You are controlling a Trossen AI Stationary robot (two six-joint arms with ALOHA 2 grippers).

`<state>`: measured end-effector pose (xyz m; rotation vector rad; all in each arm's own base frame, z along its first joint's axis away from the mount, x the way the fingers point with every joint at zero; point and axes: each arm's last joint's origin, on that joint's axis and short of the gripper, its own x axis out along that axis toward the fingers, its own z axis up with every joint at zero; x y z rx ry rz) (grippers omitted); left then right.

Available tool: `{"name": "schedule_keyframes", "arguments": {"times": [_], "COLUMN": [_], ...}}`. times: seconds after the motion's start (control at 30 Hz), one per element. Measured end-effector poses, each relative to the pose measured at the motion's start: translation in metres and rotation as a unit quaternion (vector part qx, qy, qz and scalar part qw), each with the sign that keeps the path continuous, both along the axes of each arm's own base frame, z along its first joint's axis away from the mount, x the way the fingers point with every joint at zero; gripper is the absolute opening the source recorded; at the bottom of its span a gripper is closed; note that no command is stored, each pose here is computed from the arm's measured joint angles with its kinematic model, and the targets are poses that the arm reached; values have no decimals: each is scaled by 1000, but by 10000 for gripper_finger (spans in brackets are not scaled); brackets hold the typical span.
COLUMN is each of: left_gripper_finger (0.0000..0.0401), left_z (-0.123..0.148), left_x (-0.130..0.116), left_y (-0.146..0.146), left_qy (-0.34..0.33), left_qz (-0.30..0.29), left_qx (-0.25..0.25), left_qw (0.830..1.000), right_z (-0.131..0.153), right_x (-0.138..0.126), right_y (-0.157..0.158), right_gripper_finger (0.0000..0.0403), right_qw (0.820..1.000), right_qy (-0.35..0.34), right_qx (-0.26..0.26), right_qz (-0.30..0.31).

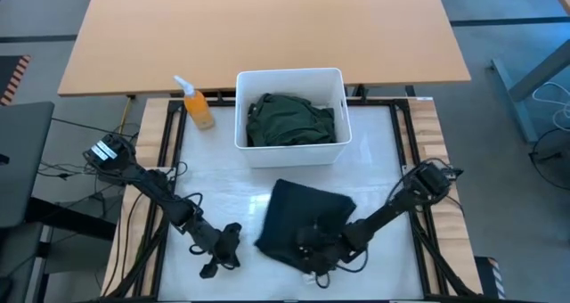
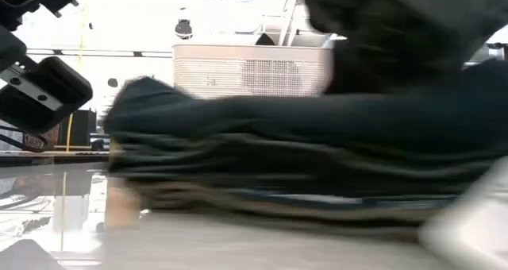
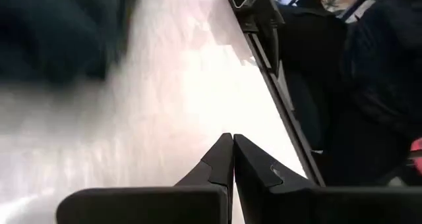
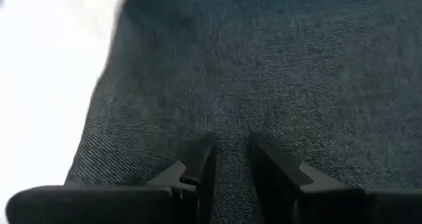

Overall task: Fold laundry
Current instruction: Move the folded dark blue jeans to the top right of the table

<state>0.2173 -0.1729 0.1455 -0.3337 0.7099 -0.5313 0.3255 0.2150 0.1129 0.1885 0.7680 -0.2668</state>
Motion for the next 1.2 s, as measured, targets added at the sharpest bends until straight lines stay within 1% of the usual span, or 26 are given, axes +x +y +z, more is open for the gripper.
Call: {"name": "schedule_keyframes", "arguments": {"times": [0.07,0.17,0.27,0.33,0.4,0.47,0.53,0.6,0.67,0.7,0.73,0.8,0.87,1.0,1.1,1.2], "left_gripper_finger": [0,0,0,0,0,0,0,0,0,0,0,0,0,0,0,0], "left_z": [0,0,2,6,10,13,17,18,16,15,13,11,9,8,8,8], "left_x": [-1,-2,0,4,9,14,20,24,26,26,25,24,22,20,18,18], "left_y": [-2,-2,-1,1,7,16,25,34,40,42,43,43,44,41,38,37], "left_qy": [-14,-43,-86,-129,-175,-220,-251,-261,-248,-243,-239,-233,-229,-226,-227,-227], "left_qz": [10,39,59,61,60,62,70,76,74,71,70,68,62,53,47,44], "left_qx": [17,54,97,119,131,136,132,124,111,109,107,110,110,100,98,97], "left_qw": [1000,997,990,983,974,964,956,954,959,961,962,964,965,968,968,968], "right_z": [4,18,40,55,73,89,100,104,102,99,94,79,63,31,19,16], "right_x": [-15,-35,-57,-72,-89,-105,-119,-126,-128,-128,-128,-127,-125,-122,-123,-128], "right_y": [-2,-8,-17,-22,-30,-40,-51,-61,-67,-69,-69,-67,-65,-62,-61,-62], "right_gripper_finger": [122,122,122,122,122,122,122,122,122,122,122,122,122,122,122,122], "right_qw": [997,986,975,972,976,986,995,995,983,979,976,977,980,985,987,984], "right_qy": [64,143,196,209,193,153,97,31,-34,-54,-68,-70,-55,20,80,126], "right_qx": [-34,-62,-78,-71,-52,-16,27,78,130,141,148,143,130,111,94,90], "right_qz": [28,58,71,84,82,57,8,-60,-123,-138,-142,-143,-139,-129,-103,-87]}}
